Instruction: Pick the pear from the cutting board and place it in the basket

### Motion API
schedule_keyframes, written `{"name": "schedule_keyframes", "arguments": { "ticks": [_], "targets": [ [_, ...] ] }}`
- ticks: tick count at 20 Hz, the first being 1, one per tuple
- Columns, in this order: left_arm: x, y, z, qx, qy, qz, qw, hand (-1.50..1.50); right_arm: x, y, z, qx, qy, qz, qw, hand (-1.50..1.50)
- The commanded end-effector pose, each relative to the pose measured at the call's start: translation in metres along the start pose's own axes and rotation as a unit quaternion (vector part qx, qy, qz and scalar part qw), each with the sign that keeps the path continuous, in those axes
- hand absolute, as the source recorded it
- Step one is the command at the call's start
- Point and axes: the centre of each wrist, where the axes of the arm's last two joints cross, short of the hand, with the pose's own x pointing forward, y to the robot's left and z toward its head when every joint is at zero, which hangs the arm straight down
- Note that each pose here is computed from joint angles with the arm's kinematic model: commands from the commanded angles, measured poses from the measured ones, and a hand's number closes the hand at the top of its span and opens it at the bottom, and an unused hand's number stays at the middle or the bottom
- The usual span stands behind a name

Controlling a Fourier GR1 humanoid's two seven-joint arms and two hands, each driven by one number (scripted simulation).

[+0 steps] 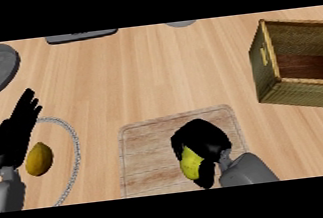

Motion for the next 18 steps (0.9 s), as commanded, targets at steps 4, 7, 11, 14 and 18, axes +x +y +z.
{"name": "schedule_keyframes", "arguments": {
  "ticks": [4, 7, 11, 14, 18],
  "targets": [
    [-0.001, 0.007, 0.001, 0.002, -0.005, 0.001, 1.0, 0.0, 0.035, 0.025, 0.079, -0.128, 0.081, -0.087, 0.985, 1.5],
    [-0.003, 0.0, 0.001, 0.002, -0.001, -0.001, 1.0, 0.0, 0.065, 0.012, 0.109, -0.196, 0.007, -0.17, 0.966, 1.5],
    [-0.004, 0.004, 0.003, -0.012, 0.0, -0.002, 0.9999, 0.0, 0.101, -0.002, 0.156, -0.298, -0.057, -0.219, 0.927, 1.5],
    [0.006, -0.001, -0.001, -0.014, -0.005, -0.005, 0.9999, 0.0, 0.118, -0.019, 0.198, -0.368, -0.043, -0.21, 0.905, 1.5],
    [0.011, -0.003, -0.005, -0.023, -0.008, 0.001, 0.9997, 0.0, 0.133, -0.028, 0.227, -0.406, -0.001, -0.207, 0.89, 1.5]
  ]
}}
